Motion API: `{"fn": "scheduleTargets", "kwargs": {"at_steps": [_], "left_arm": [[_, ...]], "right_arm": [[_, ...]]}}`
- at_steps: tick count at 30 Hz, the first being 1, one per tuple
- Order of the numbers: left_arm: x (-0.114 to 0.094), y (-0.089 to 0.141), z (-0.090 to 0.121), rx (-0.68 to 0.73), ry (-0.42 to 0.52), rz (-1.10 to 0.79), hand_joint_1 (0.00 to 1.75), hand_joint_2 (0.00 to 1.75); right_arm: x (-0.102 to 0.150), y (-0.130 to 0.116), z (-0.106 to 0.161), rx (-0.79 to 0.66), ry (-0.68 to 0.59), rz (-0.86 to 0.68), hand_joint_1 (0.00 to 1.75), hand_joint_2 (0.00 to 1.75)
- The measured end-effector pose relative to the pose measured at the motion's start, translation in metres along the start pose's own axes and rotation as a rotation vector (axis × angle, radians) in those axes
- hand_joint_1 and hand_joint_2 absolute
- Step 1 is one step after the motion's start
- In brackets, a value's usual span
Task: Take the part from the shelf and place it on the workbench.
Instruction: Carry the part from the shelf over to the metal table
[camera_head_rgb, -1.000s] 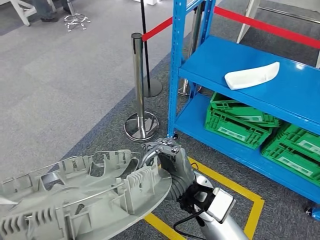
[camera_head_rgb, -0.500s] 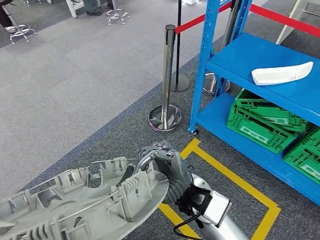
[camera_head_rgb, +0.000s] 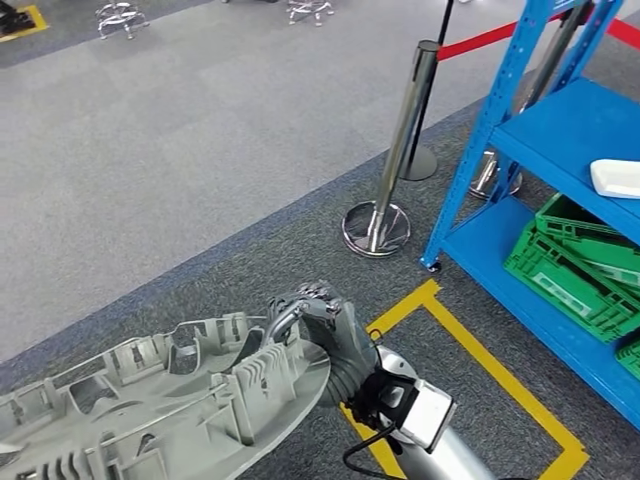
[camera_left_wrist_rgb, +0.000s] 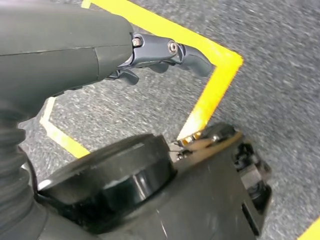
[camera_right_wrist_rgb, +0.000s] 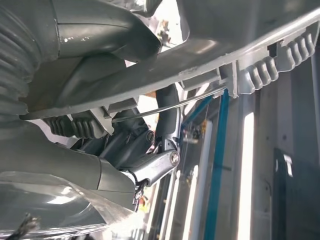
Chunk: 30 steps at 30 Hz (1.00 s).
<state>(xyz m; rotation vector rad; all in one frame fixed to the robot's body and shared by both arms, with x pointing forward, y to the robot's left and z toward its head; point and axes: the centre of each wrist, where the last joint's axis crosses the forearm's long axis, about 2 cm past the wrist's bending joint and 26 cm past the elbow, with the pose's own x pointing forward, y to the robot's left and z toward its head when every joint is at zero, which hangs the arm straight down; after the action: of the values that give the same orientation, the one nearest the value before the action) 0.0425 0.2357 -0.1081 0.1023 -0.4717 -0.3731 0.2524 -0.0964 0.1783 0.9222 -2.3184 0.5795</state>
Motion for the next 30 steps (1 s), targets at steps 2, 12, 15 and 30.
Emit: {"fn": "scheduleTargets", "kwargs": {"at_steps": [2,12,15,30], "left_arm": [[0.002,-0.001,0.0,0.003,-0.001,-0.002,0.0,1.75],[0.007,-0.003,-0.001,0.01,-0.002,-0.002,0.0,1.75],[0.008,-0.004,-0.001,0.011,-0.003,-0.002,0.0,1.75],[0.007,-0.007,0.0,0.007,-0.001,-0.015,0.0,1.75]], "right_arm": [[0.0,0.0,0.0,0.002,0.003,0.0,1.75,1.75],[-0.005,0.003,0.005,0.015,0.029,-0.003,1.75,1.75],[-0.005,0.004,0.005,0.022,0.031,-0.003,1.75,1.75],[-0.007,0.006,0.004,0.035,0.035,-0.002,1.75,1.75]]}}
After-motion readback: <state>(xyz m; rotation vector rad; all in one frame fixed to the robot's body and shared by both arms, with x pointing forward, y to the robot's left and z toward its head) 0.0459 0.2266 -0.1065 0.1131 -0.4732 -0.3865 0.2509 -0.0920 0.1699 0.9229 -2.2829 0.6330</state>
